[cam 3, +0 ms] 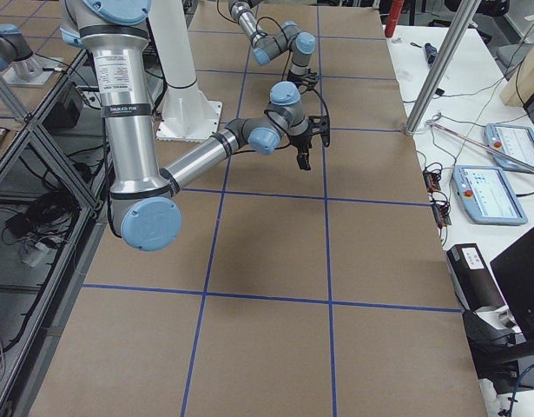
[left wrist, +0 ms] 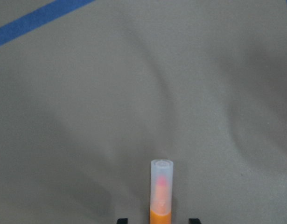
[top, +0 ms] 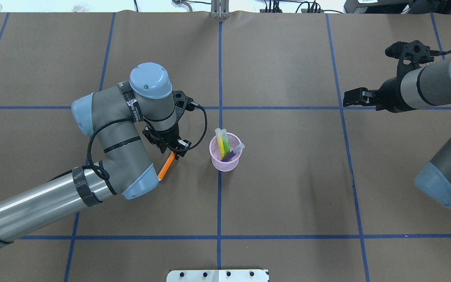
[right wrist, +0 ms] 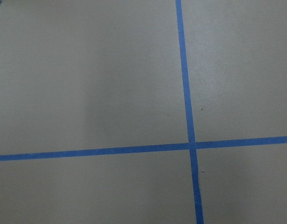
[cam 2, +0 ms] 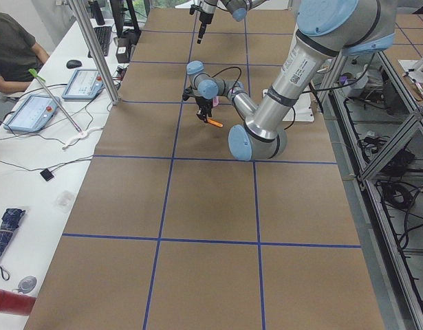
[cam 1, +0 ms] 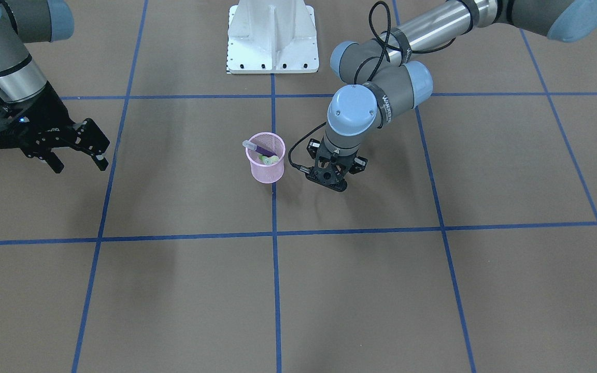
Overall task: Collect pens into pen holder
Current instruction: 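Close the left gripper on the orange marker and lift it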
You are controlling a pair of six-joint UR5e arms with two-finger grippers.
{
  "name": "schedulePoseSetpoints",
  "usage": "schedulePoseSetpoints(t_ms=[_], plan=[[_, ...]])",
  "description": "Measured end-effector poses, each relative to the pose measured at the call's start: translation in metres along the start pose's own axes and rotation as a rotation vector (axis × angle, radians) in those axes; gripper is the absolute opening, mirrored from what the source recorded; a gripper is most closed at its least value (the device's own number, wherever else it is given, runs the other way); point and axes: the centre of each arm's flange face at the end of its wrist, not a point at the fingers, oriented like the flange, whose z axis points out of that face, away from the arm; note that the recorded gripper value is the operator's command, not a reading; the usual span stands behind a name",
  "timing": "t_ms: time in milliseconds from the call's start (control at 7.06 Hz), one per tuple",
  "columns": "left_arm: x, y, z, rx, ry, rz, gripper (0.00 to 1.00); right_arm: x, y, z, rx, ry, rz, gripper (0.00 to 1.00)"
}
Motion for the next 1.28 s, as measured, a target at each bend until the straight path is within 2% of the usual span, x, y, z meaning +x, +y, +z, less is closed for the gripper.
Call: schedulePoseSetpoints(t_ms=[708, 850, 992, 1133, 1275], plan=[[-0.0006, 0.0007, 0.0044, -0.007, -0.003, -0.002, 0.39, 0.0, -0.0002, 0.0003, 0.0, 0.0, 0.0, 1.0], [-0.0006, 0.0008, 0.0051, -0.008, -0.003, -0.002, 0.25, 0.0, -0.0002, 0.0004, 0.0, 0.0, 0.0, 1.0], [-0.0001, 0.0011, 0.0059, -0.009, -0.003, -0.002, 0.16, 0.0, -0.0002, 0.0005, 0.0, 0.0, 0.0, 1.0], [-0.0002, 0.0017, 0.0071, -0.011, -0.004, -0.003, 0.0, 0.0, -0.0001, 0.0006, -0.001, 0.0, 0.0, 1.0], [-0.0002, 0.0018, 0.0074, -0.012, -0.004, -0.005, 0.0, 0.0001, -0.0001, 0.0006, -0.001, 0.0, 0.0, 1.0]])
